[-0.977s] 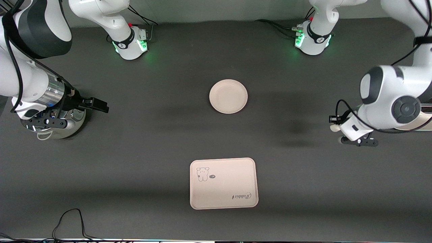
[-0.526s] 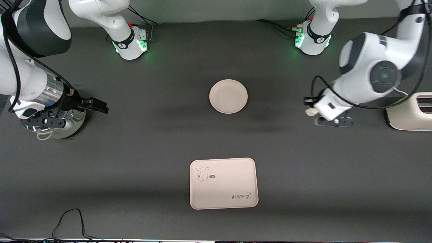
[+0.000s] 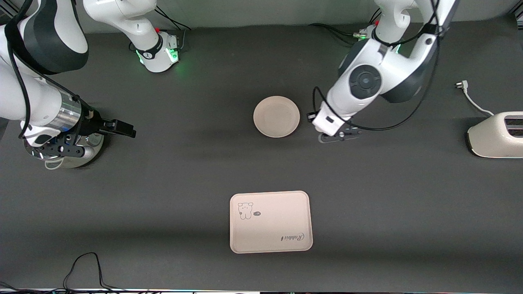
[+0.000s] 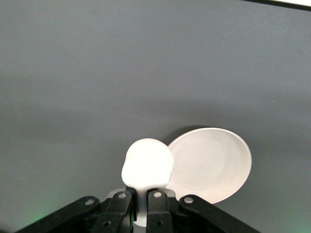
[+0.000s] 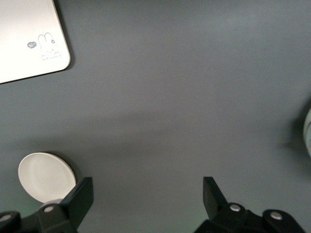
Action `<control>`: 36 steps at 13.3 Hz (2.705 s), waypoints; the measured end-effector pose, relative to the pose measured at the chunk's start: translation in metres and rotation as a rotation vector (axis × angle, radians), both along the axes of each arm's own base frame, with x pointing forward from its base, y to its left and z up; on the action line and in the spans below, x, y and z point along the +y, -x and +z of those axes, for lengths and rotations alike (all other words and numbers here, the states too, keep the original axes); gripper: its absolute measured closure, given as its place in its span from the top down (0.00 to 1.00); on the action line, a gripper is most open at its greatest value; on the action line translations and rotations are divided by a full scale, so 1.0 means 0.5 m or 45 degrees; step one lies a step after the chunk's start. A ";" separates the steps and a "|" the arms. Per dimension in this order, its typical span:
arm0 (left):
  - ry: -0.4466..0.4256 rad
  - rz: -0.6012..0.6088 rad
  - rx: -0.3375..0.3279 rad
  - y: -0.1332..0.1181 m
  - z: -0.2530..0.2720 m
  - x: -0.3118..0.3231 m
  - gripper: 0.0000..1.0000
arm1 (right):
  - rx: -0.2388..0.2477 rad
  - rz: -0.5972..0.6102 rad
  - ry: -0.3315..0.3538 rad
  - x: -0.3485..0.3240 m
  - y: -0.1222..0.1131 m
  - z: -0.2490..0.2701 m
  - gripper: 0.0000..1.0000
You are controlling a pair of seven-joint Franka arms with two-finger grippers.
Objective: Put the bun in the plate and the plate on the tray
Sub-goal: 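Lift the bun with the left gripper and carry it over the plate, then lower the bun onto the plate while the right gripper reaches the plate, then grasp the plate rim with the right gripper while the left gripper withdraws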
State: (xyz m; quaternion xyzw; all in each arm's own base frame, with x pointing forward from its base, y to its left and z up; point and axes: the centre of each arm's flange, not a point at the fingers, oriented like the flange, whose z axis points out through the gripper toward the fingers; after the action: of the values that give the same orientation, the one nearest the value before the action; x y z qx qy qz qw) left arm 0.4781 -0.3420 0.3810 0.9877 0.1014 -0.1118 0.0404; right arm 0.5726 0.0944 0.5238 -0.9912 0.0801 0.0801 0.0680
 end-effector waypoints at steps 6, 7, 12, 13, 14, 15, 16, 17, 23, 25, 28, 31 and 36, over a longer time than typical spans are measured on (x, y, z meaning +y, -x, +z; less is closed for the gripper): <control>-0.020 0.127 -0.013 0.059 -0.187 -0.138 0.10 | 0.043 0.032 -0.056 0.060 -0.002 -0.046 1.00; -0.013 0.144 -0.008 0.068 -0.221 -0.150 0.10 | 0.043 0.029 -0.078 0.074 0.000 -0.051 1.00; 0.028 0.133 -0.013 0.161 -0.340 -0.172 0.10 | 0.015 0.030 -0.097 0.166 0.020 -0.118 1.00; 0.031 0.133 -0.015 0.182 -0.353 -0.174 0.10 | 0.010 0.040 -0.103 0.193 0.029 -0.141 1.00; 0.027 0.136 -0.012 0.196 -0.361 -0.175 0.19 | 0.005 0.031 -0.106 0.224 0.041 -0.167 1.00; 0.024 0.142 -0.010 0.201 -0.364 -0.176 0.28 | -0.007 0.008 -0.102 0.255 0.054 -0.191 1.00; 0.023 0.149 -0.011 0.201 -0.362 -0.176 0.40 | -0.017 -0.002 -0.097 0.290 0.071 -0.214 1.00; 0.024 0.153 -0.016 0.198 -0.358 -0.175 0.50 | -0.019 0.003 -0.091 0.328 0.093 -0.237 1.00; 0.003 0.160 -0.051 0.180 -0.306 -0.166 0.99 | -0.086 0.011 -0.107 0.462 0.219 -0.392 1.00; 0.004 0.161 -0.055 0.179 -0.303 -0.166 0.99 | -0.113 0.033 -0.095 0.490 0.254 -0.451 1.00; -0.013 0.157 -0.049 0.178 -0.299 -0.162 0.99 | -0.123 0.063 -0.065 0.522 0.287 -0.529 1.00; -0.067 0.166 -0.053 0.125 -0.241 -0.117 0.99 | -0.129 0.077 -0.050 0.551 0.312 -0.591 1.00; -0.125 0.129 -0.077 -0.131 -0.008 0.152 1.00 | -0.138 0.152 -0.037 0.630 0.395 -0.677 0.96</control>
State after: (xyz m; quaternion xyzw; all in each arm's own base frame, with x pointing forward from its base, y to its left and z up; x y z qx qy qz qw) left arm 0.5435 -0.2658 0.3769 0.9851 0.1552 -0.0745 0.0005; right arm 0.3750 0.4093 0.1854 -0.9960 0.0159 0.0316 0.0817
